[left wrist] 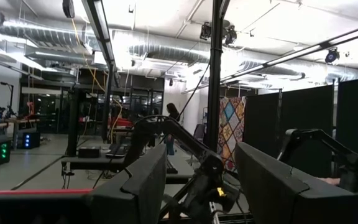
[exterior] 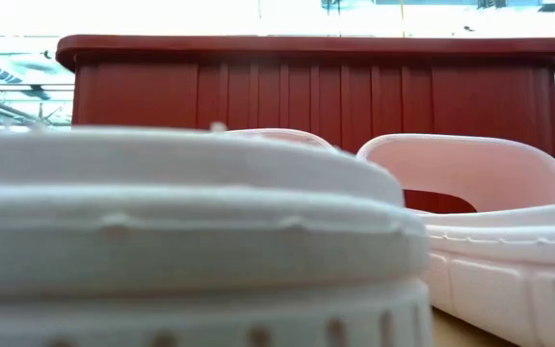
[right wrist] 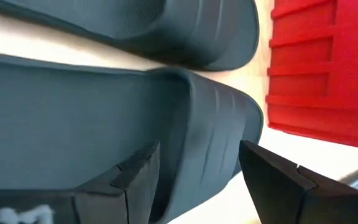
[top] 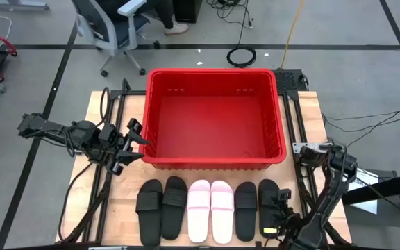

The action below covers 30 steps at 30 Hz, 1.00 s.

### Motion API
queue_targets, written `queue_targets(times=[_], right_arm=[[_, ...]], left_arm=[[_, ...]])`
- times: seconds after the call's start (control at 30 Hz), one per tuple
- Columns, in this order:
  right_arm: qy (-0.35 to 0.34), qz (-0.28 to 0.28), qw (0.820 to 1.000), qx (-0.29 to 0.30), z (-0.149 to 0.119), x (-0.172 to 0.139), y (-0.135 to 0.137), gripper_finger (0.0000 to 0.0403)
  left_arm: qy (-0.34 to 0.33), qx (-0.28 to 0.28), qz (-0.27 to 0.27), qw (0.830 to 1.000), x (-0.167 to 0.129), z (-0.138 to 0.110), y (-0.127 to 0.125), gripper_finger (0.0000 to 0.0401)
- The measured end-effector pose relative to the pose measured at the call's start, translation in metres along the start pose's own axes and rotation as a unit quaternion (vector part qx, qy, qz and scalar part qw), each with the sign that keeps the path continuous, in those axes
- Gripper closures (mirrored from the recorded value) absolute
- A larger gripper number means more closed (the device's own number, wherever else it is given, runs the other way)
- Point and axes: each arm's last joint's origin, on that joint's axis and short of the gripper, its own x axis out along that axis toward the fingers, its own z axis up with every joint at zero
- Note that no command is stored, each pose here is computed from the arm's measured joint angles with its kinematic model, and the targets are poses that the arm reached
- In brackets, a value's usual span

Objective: Pick and place slides into bin
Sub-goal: Put the black slipper into the red container

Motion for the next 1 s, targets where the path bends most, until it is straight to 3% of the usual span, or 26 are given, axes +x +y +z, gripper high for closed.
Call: queue_targets(times=[0.33,0.53,1.0], right_arm=[[0.033,-0.059,0.997,0.042,-0.010,0.035,-0.004,0.0190],[0.036,-0.066,0.996,0.043,-0.014,0.042,-0.005,0.0208],[0.033,-0.043,0.998,0.039,-0.012,0.043,-0.001,0.0380]], left_arm=[[0.000,0.000,0.000,1.000,0.000,0.000,0.000,0.0203],[0.000,0.000,0.000,1.000,0.000,0.000,0.000,0.0203],[0.000,-0.001,0.000,1.000,0.000,0.000,0.000,0.0203]])
